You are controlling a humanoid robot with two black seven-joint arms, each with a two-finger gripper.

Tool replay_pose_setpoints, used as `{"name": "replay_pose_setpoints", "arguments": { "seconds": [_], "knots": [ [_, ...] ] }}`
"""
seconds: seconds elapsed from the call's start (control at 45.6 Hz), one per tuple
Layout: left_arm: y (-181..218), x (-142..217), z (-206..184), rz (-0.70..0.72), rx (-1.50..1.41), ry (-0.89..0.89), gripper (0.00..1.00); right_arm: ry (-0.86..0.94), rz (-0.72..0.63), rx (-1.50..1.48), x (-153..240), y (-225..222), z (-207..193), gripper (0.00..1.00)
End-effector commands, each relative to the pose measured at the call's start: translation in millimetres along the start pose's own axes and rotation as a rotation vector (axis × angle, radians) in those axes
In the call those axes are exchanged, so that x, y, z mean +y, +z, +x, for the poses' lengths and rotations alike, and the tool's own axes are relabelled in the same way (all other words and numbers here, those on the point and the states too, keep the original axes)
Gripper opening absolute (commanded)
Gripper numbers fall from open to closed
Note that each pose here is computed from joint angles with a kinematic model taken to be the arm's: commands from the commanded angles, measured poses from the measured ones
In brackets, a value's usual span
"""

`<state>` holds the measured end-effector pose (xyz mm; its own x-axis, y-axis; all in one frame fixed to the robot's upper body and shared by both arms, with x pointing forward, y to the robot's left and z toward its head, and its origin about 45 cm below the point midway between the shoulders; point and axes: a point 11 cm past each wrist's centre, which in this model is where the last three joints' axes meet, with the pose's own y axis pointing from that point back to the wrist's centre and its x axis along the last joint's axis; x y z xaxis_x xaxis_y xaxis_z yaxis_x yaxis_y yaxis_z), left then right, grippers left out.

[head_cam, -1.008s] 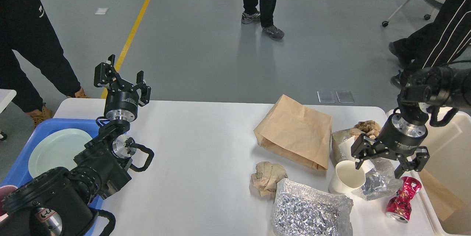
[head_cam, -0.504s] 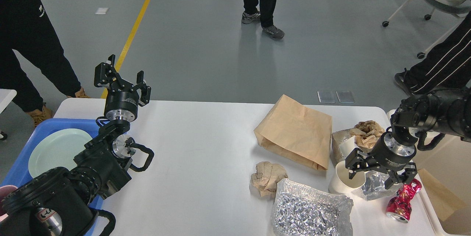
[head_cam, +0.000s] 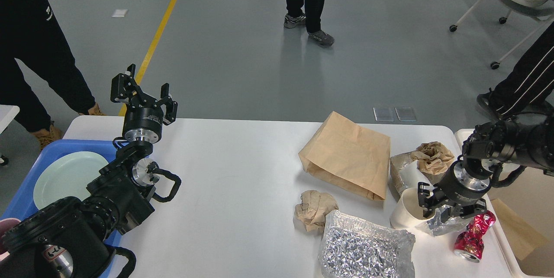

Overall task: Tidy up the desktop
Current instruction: 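Lower the right gripper onto the white paper cup and close, then lift the paper cup and carry it toward the white bin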

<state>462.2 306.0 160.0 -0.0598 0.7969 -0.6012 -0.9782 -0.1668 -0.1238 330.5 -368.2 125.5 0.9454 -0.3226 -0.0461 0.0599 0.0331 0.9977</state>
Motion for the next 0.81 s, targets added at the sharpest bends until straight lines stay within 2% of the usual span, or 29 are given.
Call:
{"name": "replay_pose_setpoints", "arguments": {
  "seconds": [0.0, 0.197, 0.372, 0.548, 0.789],
  "knots": [
    [0, 0, 0, 0.0, -0.001, 0.001, 0.96, 0.027, 0.006, 0.001, 3, -3, 5, 0.0],
    [0, 0, 0, 0.0, -0.001, 0.001, 0.96, 0.039, 0.054, -0.02, 11, -9, 9, 0.0],
    [0, 0, -1, 0.0, 0.002, -0.002, 0.96, 0.05, 0.127, -0.055, 34, -15, 13, 0.0],
    [0, 0, 0, -0.001, 0.0, -0.001, 0.96, 0.102, 0.192, -0.071, 82, -20, 24, 0.0],
    [0, 0, -1, 0.0, 0.001, -0.001, 0.96, 0.285, 0.311, -0.11, 189, -12, 59, 0.0]
  ]
}}
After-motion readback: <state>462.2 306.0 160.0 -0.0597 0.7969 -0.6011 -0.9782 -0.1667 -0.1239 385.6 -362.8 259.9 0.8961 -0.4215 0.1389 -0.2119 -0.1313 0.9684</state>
